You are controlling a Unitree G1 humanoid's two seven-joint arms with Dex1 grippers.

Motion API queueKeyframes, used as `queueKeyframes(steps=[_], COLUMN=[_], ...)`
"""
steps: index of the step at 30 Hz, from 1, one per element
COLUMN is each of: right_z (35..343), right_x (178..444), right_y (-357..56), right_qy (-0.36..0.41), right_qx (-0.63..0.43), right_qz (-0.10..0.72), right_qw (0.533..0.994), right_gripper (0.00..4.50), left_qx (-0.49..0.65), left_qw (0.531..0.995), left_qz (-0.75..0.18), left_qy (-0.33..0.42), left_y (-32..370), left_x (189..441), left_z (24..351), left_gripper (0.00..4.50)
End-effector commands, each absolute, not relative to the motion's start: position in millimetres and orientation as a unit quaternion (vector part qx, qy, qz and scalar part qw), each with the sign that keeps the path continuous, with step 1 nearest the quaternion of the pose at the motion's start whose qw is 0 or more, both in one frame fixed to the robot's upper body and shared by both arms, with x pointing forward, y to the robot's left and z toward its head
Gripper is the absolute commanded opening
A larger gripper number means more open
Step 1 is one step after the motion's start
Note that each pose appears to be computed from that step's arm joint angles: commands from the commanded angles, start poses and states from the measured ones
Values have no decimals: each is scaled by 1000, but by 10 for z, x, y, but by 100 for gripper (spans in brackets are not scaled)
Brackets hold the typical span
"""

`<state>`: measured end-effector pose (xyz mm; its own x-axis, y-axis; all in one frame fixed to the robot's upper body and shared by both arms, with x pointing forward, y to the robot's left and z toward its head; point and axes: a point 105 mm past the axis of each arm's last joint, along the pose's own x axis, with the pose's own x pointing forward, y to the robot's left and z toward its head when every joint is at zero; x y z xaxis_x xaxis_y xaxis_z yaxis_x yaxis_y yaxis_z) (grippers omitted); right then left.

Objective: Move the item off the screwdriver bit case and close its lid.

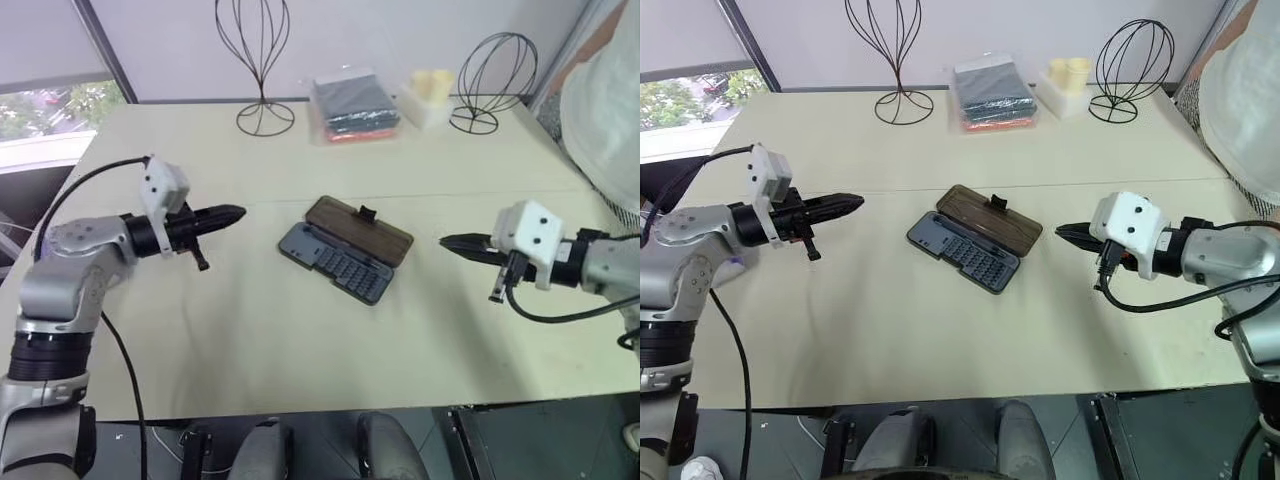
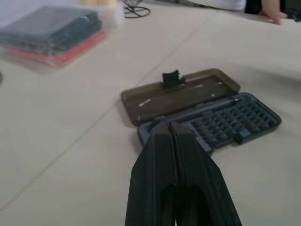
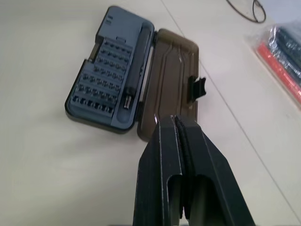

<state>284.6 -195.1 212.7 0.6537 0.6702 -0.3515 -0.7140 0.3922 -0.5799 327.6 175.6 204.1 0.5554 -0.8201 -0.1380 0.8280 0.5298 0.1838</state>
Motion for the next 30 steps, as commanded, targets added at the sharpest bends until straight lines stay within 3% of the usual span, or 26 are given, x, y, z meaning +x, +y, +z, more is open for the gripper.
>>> queueKeyframes(steps=[1, 30], right_z=[2233, 2240], right_x=[2838, 2883], right_y=[-1905, -1790], right_qy=[13, -3], right_qx=[-372, -362], right_qz=[417, 417], right_qw=[829, 834], right_gripper=[3, 3], left_qx=[128, 116], left_qw=[869, 874], left_qz=[-477, -472], left_qy=[2, -3], left_y=[1711, 1622], left_x=[3258, 3297], left_z=[2105, 2055], left_gripper=[0, 0])
